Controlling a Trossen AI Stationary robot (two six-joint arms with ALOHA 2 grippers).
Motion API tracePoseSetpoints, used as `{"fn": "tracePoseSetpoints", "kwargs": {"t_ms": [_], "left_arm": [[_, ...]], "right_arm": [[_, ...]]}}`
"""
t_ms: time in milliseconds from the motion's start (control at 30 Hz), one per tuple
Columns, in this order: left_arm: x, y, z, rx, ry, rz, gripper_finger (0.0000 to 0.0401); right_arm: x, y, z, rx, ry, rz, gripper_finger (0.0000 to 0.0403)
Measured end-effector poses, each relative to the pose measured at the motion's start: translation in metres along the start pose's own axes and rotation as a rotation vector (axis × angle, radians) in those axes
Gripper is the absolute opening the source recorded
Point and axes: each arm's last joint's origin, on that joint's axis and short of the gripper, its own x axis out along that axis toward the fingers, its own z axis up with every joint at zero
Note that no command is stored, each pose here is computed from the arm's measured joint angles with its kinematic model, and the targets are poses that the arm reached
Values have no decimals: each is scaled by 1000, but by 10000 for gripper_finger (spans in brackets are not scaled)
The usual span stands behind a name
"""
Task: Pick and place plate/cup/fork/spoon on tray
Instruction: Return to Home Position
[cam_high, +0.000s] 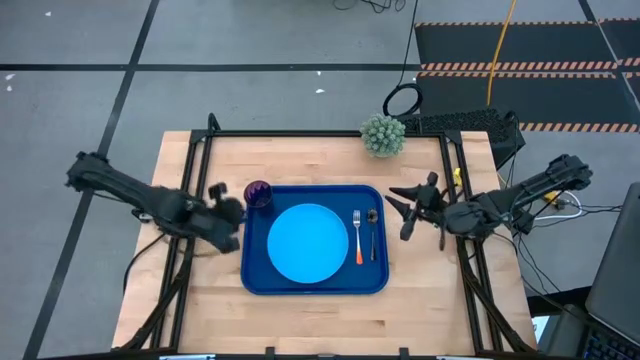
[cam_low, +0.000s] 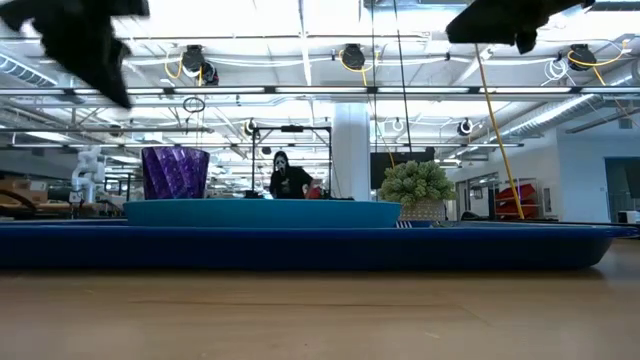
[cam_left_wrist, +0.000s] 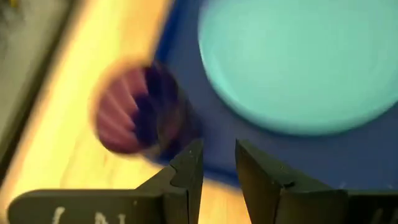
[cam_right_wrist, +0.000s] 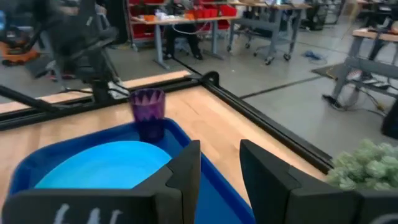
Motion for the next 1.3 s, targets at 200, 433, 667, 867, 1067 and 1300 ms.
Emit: {"fn": "tracePoseSetpoints", "kwargs": {"t_ms": [200, 433, 667, 867, 1067, 1300], "left_arm": [[-55, 29, -8, -114, -413, -76, 97], [-62, 40, -33, -129, -654, -74, 97], [-38, 34, -47, -97, -891, -137, 97], [-23, 43, -55, -115, -995, -225, 97], [-4, 48, -57, -115, -945, -348, 97], [10, 49, -61, -123, -883, -354, 97]], "right_arm": [[-11, 4, -5, -11, -149, 76, 105], [-29, -12, -30, 34, -332, 149, 105], [-38, -32, -63, 64, -373, 198, 105], [-42, -40, -74, 45, -392, 282, 105], [-43, -43, -81, 27, -346, 307, 105], [-41, -44, -91, 5, -270, 310, 105]]}}
